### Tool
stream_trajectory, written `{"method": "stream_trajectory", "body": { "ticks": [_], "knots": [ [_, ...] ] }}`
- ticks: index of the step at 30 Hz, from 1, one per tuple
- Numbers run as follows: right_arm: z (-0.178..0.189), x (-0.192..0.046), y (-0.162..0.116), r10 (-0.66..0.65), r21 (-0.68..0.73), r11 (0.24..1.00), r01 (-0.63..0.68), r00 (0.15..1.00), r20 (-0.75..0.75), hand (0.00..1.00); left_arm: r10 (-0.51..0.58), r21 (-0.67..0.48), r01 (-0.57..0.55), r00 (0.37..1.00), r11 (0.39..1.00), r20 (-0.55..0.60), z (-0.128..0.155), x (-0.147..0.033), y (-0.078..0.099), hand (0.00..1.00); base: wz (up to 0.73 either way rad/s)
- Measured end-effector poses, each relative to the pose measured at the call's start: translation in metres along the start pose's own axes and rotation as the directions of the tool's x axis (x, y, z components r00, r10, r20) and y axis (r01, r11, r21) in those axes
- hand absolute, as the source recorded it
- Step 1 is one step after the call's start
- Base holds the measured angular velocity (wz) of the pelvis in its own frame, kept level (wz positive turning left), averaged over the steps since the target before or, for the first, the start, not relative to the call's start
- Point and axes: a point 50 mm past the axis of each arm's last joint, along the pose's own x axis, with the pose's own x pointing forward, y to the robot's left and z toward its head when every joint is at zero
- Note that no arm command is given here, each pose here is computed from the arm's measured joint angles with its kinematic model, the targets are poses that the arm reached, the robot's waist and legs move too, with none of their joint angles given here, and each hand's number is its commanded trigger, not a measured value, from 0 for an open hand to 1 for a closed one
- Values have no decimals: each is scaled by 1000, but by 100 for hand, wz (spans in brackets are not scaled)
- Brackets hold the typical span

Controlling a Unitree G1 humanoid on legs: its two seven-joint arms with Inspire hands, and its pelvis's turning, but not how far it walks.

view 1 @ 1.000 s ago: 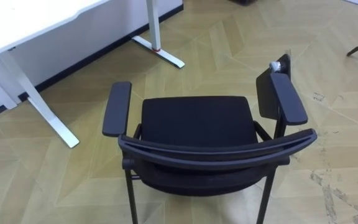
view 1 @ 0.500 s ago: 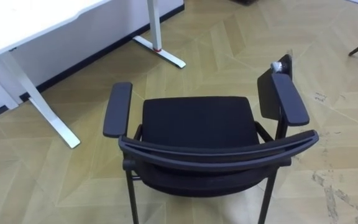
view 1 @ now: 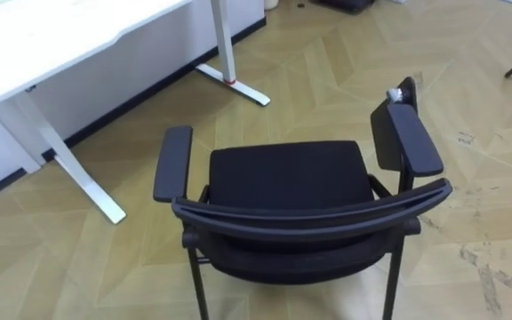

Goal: Push chair

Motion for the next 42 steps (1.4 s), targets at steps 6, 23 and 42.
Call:
{"method": "stream_trajectory", "body": {
  "ticks": [6, 23, 42],
  "knots": [
    [1, 0, -3, -8, -11, 1000, 8, 1000, 4, 0, 43, 39, -53, 972, 998, 231, 49, -2, 2, 0, 1],
    [18, 1, 1, 21, -63, 998, -17, 998, 53, 0, -141, 233, -171, 427, 957, 893, 200, -103, -4, 0, 1],
    [33, 2, 4, 51, -149, 988, -43, 997, 54, 0, -590, 659, -397, 298, 639, 750, 218, -161, -24, 0, 5]
  ]
}}
